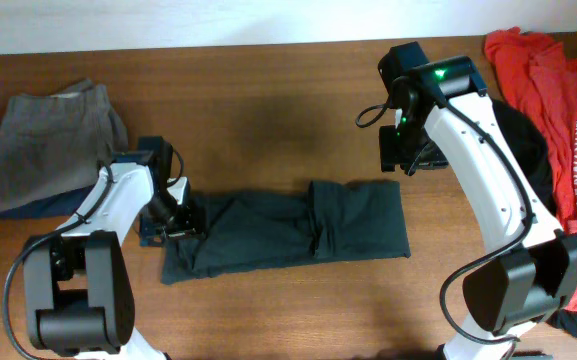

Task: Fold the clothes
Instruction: 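Press the folded shirt's left end with the left gripper, lift right gripper away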

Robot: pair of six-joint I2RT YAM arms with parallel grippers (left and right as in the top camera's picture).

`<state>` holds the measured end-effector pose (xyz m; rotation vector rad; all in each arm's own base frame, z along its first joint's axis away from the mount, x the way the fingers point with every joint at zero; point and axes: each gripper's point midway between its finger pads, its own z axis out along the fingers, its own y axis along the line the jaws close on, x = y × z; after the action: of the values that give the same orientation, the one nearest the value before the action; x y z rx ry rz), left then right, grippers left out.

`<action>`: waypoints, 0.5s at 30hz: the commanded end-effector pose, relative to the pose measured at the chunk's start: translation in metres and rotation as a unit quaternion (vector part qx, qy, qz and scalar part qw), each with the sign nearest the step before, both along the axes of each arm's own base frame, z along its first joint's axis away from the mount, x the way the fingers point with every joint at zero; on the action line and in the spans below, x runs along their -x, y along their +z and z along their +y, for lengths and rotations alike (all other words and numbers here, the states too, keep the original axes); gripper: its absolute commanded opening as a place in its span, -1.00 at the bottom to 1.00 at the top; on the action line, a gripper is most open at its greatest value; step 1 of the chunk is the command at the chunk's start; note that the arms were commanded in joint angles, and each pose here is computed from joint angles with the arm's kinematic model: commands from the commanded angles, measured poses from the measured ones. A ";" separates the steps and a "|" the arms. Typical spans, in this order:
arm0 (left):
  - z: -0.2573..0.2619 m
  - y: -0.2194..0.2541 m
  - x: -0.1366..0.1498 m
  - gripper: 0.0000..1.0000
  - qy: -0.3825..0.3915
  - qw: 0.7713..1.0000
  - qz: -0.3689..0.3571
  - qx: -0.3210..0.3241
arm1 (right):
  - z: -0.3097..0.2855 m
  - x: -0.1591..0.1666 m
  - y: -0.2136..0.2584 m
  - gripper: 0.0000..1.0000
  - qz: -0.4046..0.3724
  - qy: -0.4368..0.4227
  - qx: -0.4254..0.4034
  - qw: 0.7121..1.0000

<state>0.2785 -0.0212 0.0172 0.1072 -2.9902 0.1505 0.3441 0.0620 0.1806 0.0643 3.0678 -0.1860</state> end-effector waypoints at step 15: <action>-0.010 -0.029 0.012 0.50 -0.004 0.999 -0.014 0.036 | -0.007 0.004 -0.002 0.14 0.012 -0.004 0.013 1.000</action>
<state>0.2741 -0.0258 0.0009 0.1049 -3.0364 0.2116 0.3412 0.0613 0.1804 0.0627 3.0793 -0.1916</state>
